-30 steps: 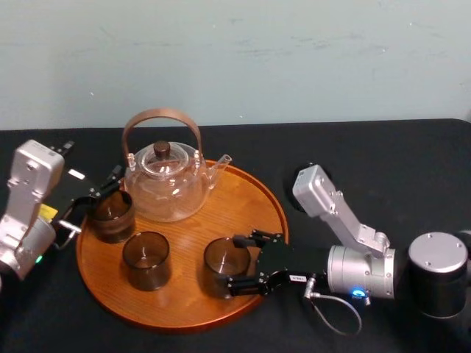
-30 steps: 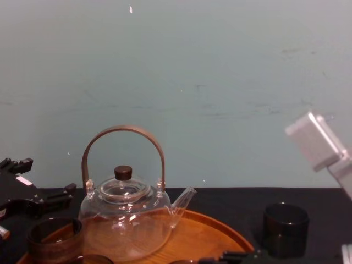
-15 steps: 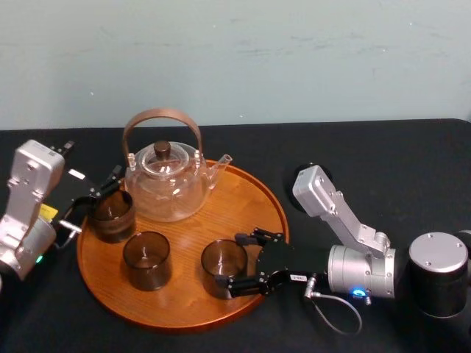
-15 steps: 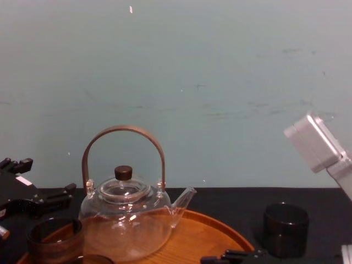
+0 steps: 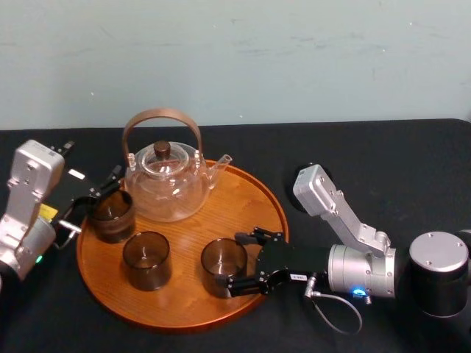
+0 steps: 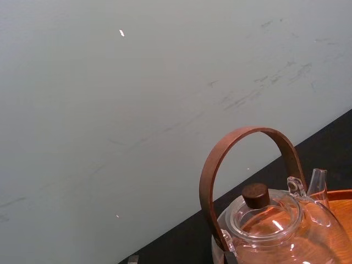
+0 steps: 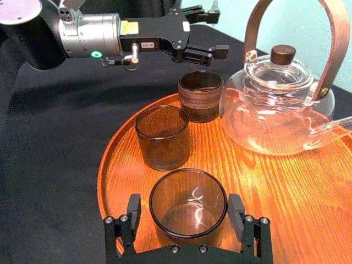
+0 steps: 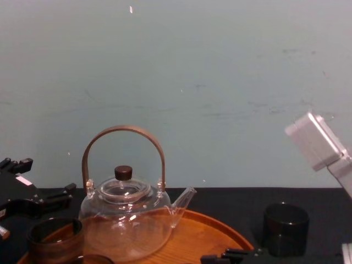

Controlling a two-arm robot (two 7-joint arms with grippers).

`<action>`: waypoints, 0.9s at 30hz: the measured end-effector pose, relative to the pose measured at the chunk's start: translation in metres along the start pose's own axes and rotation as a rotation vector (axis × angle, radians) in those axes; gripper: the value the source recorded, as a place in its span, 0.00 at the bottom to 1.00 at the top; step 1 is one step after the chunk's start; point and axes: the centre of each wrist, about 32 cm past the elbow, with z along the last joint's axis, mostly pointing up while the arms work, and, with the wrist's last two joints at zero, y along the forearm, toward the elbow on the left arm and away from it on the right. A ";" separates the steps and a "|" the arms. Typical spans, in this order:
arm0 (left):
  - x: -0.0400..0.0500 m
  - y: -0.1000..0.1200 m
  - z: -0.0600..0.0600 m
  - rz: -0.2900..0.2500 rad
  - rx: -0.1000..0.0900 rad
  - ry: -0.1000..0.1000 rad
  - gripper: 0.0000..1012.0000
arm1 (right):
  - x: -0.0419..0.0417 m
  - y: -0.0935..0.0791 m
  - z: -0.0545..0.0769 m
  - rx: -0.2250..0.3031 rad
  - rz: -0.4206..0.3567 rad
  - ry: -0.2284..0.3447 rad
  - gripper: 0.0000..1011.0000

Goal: Pick up the glass from the table and place it on the tray.

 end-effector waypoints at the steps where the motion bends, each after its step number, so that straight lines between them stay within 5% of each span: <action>1: 0.0000 0.000 0.000 0.000 0.000 0.000 0.99 | 0.0001 0.000 0.000 0.000 0.000 0.000 0.99; 12: 0.0000 0.000 0.000 0.000 0.000 0.000 0.99 | 0.0010 -0.004 0.000 0.005 0.002 0.004 0.99; 27: 0.0000 0.000 0.000 0.000 0.000 0.000 0.99 | -0.0021 -0.046 -0.004 0.019 -0.038 0.006 0.99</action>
